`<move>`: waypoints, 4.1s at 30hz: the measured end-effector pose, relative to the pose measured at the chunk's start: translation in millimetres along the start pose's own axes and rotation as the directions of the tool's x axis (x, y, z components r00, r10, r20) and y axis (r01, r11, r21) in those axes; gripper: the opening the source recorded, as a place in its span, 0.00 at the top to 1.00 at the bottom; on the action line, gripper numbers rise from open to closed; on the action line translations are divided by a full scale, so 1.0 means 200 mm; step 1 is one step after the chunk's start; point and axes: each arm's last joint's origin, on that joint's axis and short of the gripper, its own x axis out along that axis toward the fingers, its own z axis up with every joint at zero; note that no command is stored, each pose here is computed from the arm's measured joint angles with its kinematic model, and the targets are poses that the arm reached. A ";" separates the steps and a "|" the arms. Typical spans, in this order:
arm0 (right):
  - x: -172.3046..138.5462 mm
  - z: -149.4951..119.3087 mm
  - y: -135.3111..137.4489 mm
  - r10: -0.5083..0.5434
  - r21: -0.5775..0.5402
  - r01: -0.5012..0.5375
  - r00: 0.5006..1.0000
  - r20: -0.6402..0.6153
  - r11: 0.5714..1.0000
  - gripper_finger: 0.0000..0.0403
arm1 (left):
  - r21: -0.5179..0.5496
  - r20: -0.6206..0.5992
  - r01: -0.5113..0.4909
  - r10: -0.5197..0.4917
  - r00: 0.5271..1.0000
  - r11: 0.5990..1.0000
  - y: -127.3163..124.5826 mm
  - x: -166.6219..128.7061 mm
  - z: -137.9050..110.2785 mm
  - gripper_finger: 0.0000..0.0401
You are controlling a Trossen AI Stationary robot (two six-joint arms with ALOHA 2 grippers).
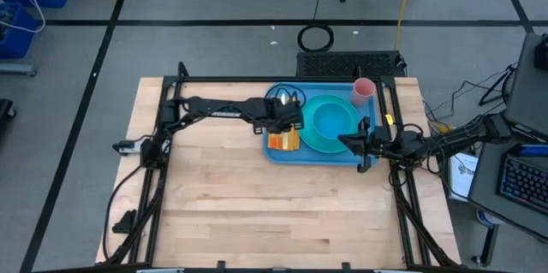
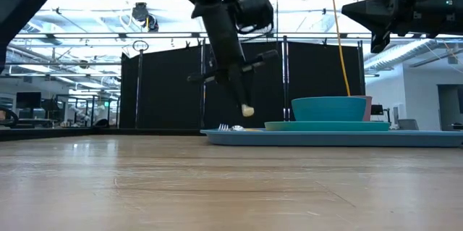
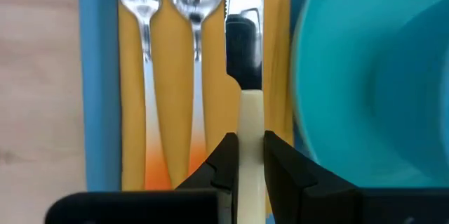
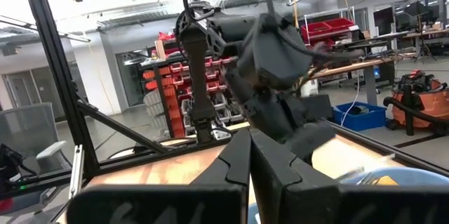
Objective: Set up tray
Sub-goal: Put the silver knife onto the blue tray
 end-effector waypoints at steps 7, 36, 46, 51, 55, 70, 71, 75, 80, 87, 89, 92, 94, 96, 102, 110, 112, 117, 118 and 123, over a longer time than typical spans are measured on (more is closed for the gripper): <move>0.00 0.00 0.00 0.000 0.001 0.000 1.000 0.003 1.000 1.00 | -0.011 -0.039 -0.009 0.009 0.999 1.000 0.01 0.05 0.03 0.89; 0.00 0.00 0.00 0.000 0.001 0.000 1.000 0.003 1.000 1.00 | 0.012 -0.088 0.029 -0.028 0.996 1.000 0.01 0.21 0.06 0.89; 0.00 0.00 0.00 0.000 0.001 0.000 1.000 0.003 1.000 1.00 | 0.011 -0.078 0.029 -0.028 0.997 1.000 0.01 0.23 0.06 0.89; 0.00 0.00 0.00 0.000 0.001 0.000 1.000 0.004 1.000 1.00 | 0.006 -0.083 0.038 -0.038 0.996 0.999 0.01 0.27 0.06 0.89; 0.00 0.00 0.00 0.000 0.001 0.000 1.000 0.003 1.000 1.00 | 0.006 -0.093 0.035 -0.034 0.995 0.999 0.02 0.29 0.06 0.89; 0.00 0.00 0.00 0.000 0.001 0.000 1.000 0.003 1.000 1.00 | 0.027 -0.116 0.058 -0.055 0.992 0.998 0.01 0.32 0.06 0.89; 0.00 0.00 0.00 0.001 0.001 -0.001 1.000 0.002 1.000 1.00 | 0.029 -0.115 0.058 -0.054 0.992 0.998 0.01 0.32 0.06 0.89; 0.00 0.00 0.00 0.000 0.001 0.000 1.000 0.003 1.000 1.00 | 0.035 -0.119 0.059 -0.054 0.991 0.998 0.01 0.32 0.06 0.89; 0.00 0.00 0.00 0.001 0.001 -0.001 1.000 0.003 1.000 1.00 | 0.035 -0.121 0.058 -0.053 0.991 0.998 0.01 0.32 0.06 0.89; 0.00 0.00 0.00 0.001 0.001 -0.001 1.000 0.002 1.000 1.00 | 0.011 -0.109 0.049 -0.048 0.993 0.999 0.02 0.32 0.06 0.89; 0.00 0.00 0.00 0.001 0.001 -0.001 1.000 0.002 1.000 1.00 | 0.010 -0.105 0.048 -0.046 0.993 0.999 0.02 0.32 0.06 0.89; 0.00 0.00 0.00 0.001 0.001 -0.001 1.000 0.002 1.000 1.00 | 0.013 -0.106 0.048 -0.046 0.993 0.999 0.02 0.32 0.06 0.89; 0.00 0.00 0.00 0.000 0.000 0.000 1.000 0.002 1.000 1.00 | 0.013 -0.106 0.047 -0.046 0.993 0.999 0.02 0.32 0.06 0.89; 0.00 0.00 0.00 0.000 0.001 0.000 1.000 0.002 1.000 1.00 | 0.015 -0.107 0.047 -0.046 0.993 0.999 0.02 0.32 0.06 0.89; 0.00 0.00 0.00 0.000 0.001 0.000 1.000 0.002 1.000 1.00 | 0.033 -0.112 0.045 -0.041 0.993 0.998 0.02 0.32 0.07 0.89; 0.00 0.00 0.00 0.000 0.001 0.000 1.000 0.002 1.000 1.00 | 0.036 -0.112 0.044 -0.040 0.993 0.998 0.02 0.32 0.08 0.89; 0.00 0.00 0.00 0.000 0.001 0.000 1.000 0.002 1.000 1.00 | 0.036 -0.112 0.044 -0.040 0.993 0.998 0.02 0.32 0.08 0.89; 0.00 0.00 0.00 0.000 0.001 0.000 1.000 0.002 1.000 1.00 | 0.035 -0.115 0.045 -0.041 0.992 0.998 0.02 0.32 0.08 0.88; 0.00 0.00 0.00 0.001 0.001 -0.001 1.000 0.002 1.000 1.00 | 0.035 -0.115 0.045 -0.041 0.992 0.998 0.02 0.32 0.08 0.87; 0.00 0.00 0.00 0.000 0.000 0.000 1.000 0.002 1.000 1.00 | 0.034 -0.116 0.044 -0.040 0.992 0.998 0.02 0.32 0.08 0.84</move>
